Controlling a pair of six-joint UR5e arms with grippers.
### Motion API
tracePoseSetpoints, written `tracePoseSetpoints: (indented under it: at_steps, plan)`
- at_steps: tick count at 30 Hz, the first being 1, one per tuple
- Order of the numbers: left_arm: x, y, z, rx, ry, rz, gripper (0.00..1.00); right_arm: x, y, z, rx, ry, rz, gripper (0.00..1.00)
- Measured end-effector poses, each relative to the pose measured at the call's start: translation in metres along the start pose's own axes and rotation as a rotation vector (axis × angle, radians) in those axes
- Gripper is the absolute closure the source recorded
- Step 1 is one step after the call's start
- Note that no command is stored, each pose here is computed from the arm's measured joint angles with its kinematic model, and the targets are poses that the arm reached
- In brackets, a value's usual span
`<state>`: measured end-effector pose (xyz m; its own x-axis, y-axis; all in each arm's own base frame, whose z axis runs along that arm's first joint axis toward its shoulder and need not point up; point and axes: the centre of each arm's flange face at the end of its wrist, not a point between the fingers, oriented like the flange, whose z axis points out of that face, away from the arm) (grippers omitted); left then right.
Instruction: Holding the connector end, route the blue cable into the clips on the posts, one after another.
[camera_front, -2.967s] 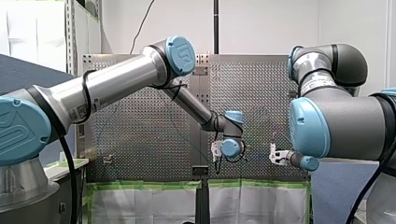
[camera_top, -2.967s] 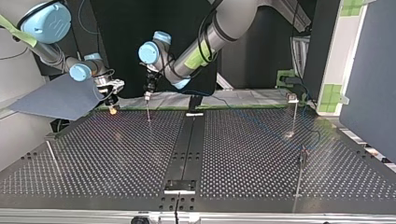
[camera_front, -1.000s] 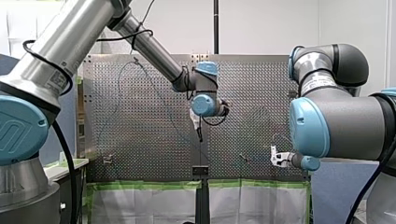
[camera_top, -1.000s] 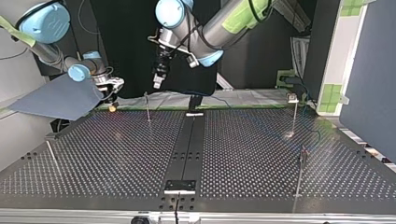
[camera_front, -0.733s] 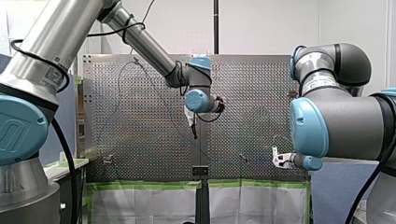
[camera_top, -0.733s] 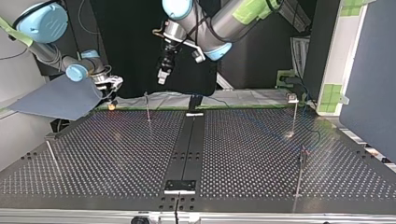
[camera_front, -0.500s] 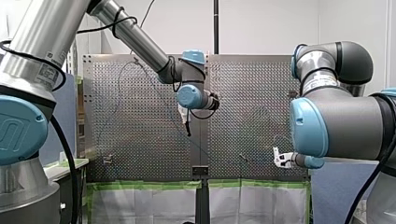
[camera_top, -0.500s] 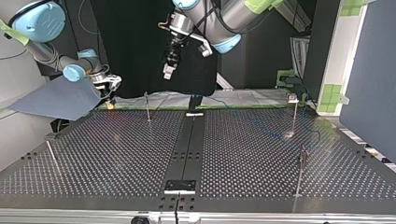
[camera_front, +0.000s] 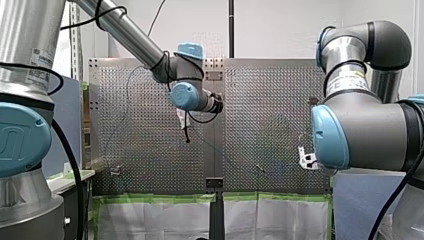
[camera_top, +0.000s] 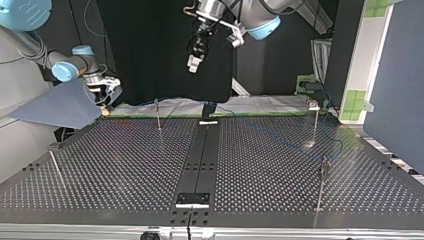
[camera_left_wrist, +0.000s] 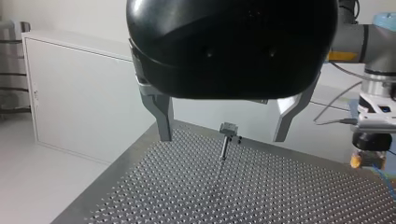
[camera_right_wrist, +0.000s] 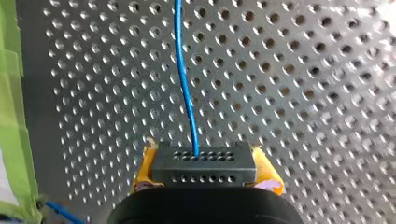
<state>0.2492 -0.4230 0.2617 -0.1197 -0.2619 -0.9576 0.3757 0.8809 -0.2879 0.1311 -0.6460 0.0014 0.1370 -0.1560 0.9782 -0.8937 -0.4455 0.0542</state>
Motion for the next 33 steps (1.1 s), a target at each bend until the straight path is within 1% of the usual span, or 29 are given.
tracePoseSetpoints:
  at_steps: [3, 5, 7, 10, 12, 15, 16, 19, 20, 22, 25, 33]
  plan:
    - [-0.003, 0.005, -0.011, 0.0, 0.003, 0.001, 0.0, 0.01, 0.004, -0.007, -0.028, 0.002, 0.02, 1.0]
    - [-0.005, 0.008, -0.018, -0.002, 0.003, 0.002, 0.0, 0.023, 0.007, -0.01, -0.044, 0.017, 0.032, 1.0]
    - [-0.007, 0.012, -0.025, -0.004, 0.002, 0.002, 0.0, 0.037, 0.008, -0.01, -0.05, 0.038, 0.042, 1.0]
    - [-0.009, 0.017, -0.035, -0.004, 0.002, 0.004, 0.0, 0.06, 0.006, -0.01, -0.048, 0.07, 0.056, 1.0]
    - [-0.008, 0.02, -0.04, -0.005, 0.002, 0.004, 0.0, 0.073, 0.005, -0.01, -0.045, 0.089, 0.059, 1.0]
    - [-0.001, 0.026, -0.048, -0.007, 0.006, 0.006, 0.0, 0.094, 0.004, -0.011, -0.034, 0.126, 0.06, 1.0]
    - [0.003, 0.029, -0.052, -0.008, 0.011, 0.009, 0.0, 0.103, 0.004, -0.011, -0.026, 0.144, 0.059, 1.0]
    - [0.012, 0.036, -0.06, -0.014, 0.029, 0.02, 0.0, 0.122, 0.0, -0.01, -0.001, 0.187, 0.05, 1.0]
    - [0.013, 0.037, -0.062, -0.015, 0.033, 0.023, 0.0, 0.125, 0.0, -0.011, 0.003, 0.194, 0.048, 1.0]
    - [0.016, 0.039, -0.064, -0.017, 0.038, 0.026, 0.0, 0.13, -0.001, -0.011, 0.009, 0.204, 0.045, 1.0]
    - [0.017, 0.04, -0.065, -0.018, 0.041, 0.028, 0.0, 0.132, -0.001, -0.011, 0.012, 0.209, 0.043, 1.0]
    - [0.017, 0.04, -0.065, -0.018, 0.041, 0.028, 0.0, 0.133, -0.001, -0.011, 0.013, 0.211, 0.042, 1.0]
